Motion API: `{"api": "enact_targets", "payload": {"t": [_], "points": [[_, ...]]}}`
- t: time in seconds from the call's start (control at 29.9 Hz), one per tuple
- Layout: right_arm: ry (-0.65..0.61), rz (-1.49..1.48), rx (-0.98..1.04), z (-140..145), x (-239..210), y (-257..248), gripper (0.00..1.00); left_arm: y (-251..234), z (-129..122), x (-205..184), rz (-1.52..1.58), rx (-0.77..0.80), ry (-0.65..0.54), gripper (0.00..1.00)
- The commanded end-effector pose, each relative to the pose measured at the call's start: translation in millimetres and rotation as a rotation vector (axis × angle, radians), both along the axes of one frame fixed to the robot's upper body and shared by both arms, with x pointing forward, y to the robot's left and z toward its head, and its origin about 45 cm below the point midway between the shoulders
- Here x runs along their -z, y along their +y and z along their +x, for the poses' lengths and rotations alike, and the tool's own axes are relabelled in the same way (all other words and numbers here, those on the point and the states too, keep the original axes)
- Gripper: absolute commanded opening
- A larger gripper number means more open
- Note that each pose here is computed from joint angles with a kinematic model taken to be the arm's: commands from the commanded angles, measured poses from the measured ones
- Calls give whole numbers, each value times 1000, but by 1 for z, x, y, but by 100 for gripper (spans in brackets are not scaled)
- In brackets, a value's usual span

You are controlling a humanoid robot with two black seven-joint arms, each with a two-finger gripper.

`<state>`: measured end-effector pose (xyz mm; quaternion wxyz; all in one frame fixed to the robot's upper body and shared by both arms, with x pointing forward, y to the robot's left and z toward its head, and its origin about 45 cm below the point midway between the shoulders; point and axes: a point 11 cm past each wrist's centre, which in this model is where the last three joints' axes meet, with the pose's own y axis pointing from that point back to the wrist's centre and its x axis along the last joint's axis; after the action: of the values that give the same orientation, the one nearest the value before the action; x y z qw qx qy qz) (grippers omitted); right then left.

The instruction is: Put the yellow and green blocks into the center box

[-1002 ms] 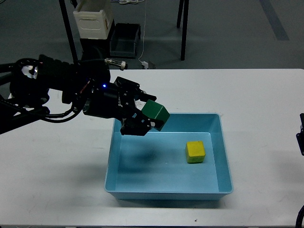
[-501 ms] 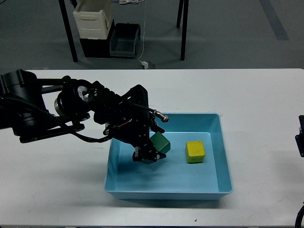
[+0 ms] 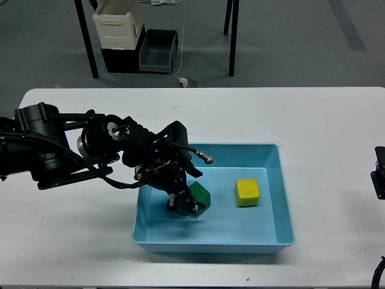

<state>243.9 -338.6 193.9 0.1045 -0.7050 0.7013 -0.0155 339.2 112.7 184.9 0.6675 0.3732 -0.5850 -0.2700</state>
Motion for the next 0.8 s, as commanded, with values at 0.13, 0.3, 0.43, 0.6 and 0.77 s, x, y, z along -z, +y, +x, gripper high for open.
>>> {"api": "enact_targets", "payload": {"t": [0.13,0.3,0.43,0.6,0.77], "points": [[4,4,-12,0,1,4,100,-2,3,-4,-23,-17,5,91],[-10,8,-29,2,-3,9,100,-18,16,-44,-231,-151,96,100],[-6,16,-44,5,-1,13,100,-17,26,-71,-407,-283,215,100],[-50,54,-91,23,-14,28,100,6,33,-81,-584,-465,376,100],[-16,343,-160,48,-26,44,100,41,53,-114,-959,-679,548,100]]}}
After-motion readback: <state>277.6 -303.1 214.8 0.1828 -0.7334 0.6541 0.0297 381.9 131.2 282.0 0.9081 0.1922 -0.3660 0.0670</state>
